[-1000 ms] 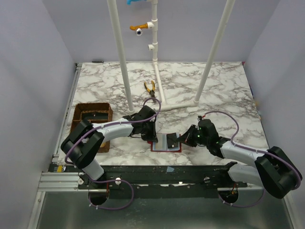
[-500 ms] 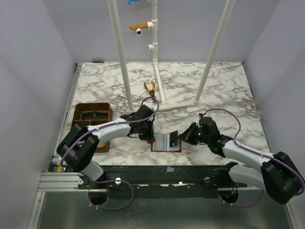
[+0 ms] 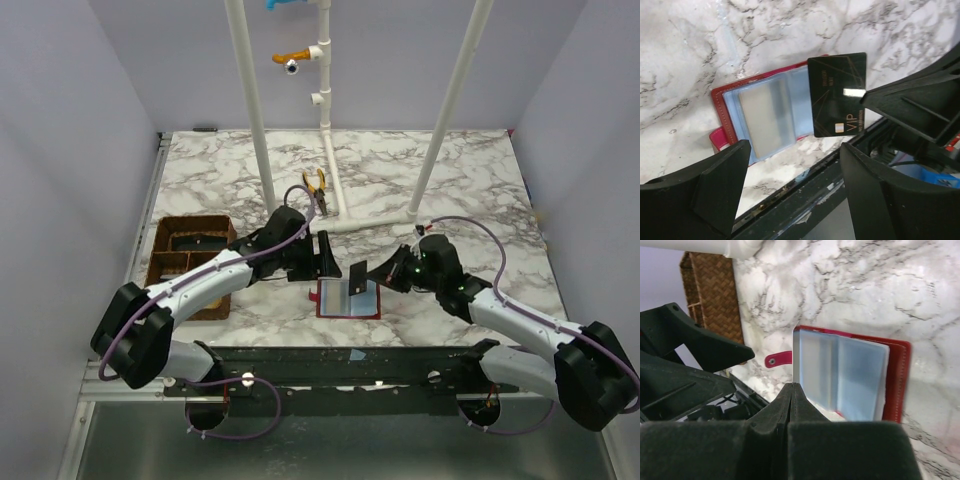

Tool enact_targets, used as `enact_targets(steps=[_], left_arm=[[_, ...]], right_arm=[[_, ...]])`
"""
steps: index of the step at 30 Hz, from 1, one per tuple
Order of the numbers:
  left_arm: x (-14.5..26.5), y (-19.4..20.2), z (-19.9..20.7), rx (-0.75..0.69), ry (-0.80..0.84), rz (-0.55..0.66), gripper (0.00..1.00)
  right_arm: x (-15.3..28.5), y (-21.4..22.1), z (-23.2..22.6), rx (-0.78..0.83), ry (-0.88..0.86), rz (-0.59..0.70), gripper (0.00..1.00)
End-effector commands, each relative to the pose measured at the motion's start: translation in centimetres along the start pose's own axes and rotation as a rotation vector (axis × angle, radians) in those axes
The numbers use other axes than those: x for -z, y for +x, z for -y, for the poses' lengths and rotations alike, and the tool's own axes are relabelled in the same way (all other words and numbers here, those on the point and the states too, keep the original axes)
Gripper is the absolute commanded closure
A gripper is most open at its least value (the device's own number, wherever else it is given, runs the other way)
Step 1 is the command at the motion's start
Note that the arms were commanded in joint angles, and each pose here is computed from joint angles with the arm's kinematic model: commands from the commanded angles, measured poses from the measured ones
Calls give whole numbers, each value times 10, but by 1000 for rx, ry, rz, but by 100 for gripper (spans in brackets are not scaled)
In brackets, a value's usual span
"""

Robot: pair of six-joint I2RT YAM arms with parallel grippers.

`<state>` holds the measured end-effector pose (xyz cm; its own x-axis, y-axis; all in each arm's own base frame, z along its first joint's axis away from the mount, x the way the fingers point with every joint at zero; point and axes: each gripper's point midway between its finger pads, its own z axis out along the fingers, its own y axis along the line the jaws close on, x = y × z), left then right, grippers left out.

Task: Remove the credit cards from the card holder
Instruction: Remove the credit card from the card holder, then place the credit card in the storage box.

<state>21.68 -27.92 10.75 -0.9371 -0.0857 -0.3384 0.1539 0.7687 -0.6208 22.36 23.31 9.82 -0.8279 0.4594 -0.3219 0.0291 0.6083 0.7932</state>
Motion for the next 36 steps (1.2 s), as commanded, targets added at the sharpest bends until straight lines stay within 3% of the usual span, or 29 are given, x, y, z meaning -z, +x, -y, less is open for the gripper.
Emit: enact_targets(steps=[1, 12, 24, 30, 36], left_arm=[[16, -4, 24, 42, 158, 6, 25], [34, -11, 46, 130, 340, 19, 25], [43, -13, 63, 185, 470, 19, 29], [46, -11, 67, 210, 513, 10, 48], [49, -10, 71, 226, 550, 7, 78]], right_arm=[[7, -4, -30, -25, -83, -28, 99], [19, -4, -86, -88, -303, -98, 99], [24, -2, -105, -128, -393, -133, 99], [25, -1, -103, -127, -391, -132, 99], [24, 0, -98, -124, -373, -128, 99]])
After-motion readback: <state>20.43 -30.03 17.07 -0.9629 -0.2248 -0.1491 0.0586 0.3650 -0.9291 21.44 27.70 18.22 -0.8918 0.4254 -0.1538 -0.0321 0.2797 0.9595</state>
